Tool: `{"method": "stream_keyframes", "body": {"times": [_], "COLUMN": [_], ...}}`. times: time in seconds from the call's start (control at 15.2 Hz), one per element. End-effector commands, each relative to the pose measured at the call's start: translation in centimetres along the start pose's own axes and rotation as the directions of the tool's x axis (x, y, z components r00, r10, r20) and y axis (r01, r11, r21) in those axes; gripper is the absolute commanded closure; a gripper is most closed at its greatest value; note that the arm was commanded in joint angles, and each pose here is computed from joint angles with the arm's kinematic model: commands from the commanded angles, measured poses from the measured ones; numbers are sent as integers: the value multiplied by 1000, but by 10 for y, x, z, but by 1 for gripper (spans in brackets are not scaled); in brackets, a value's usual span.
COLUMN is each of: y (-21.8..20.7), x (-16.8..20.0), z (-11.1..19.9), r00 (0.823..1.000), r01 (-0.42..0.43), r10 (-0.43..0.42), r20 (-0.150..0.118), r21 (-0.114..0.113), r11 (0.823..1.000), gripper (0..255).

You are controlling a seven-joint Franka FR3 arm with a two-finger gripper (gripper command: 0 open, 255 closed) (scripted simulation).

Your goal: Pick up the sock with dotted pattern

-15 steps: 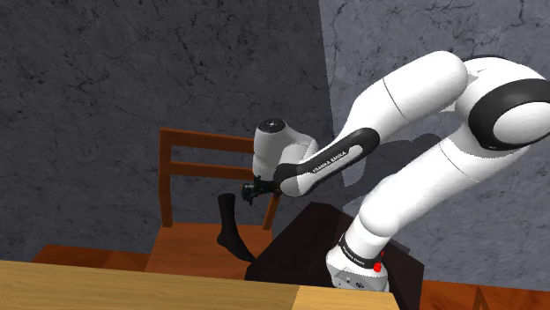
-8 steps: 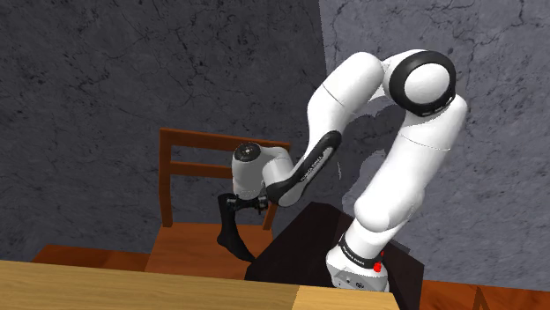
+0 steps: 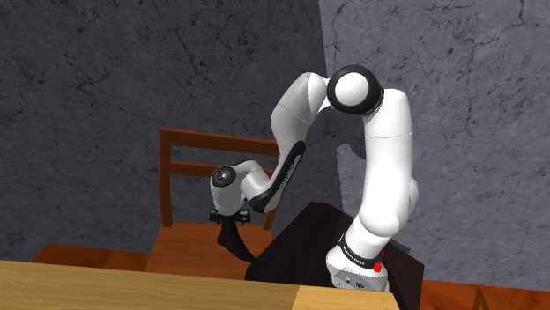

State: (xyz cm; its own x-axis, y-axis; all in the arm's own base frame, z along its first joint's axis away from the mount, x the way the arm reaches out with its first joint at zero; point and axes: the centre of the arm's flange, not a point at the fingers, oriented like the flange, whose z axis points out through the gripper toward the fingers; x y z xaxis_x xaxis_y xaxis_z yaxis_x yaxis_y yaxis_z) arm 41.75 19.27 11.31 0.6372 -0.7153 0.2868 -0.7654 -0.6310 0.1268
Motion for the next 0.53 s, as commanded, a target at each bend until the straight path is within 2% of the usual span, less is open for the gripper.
{"method": "stream_keyframes", "body": {"times": [0.0, 0.46], "y": [-5, -8], "x": [-4, -12], "z": [11, 39], "r00": [1000, 1000], "r01": [-9, -9], "r10": [9, 9], "r20": [-6, -6], "r21": [-1, -1], "r11": [1000, 1000], "gripper": [0, 0]}}
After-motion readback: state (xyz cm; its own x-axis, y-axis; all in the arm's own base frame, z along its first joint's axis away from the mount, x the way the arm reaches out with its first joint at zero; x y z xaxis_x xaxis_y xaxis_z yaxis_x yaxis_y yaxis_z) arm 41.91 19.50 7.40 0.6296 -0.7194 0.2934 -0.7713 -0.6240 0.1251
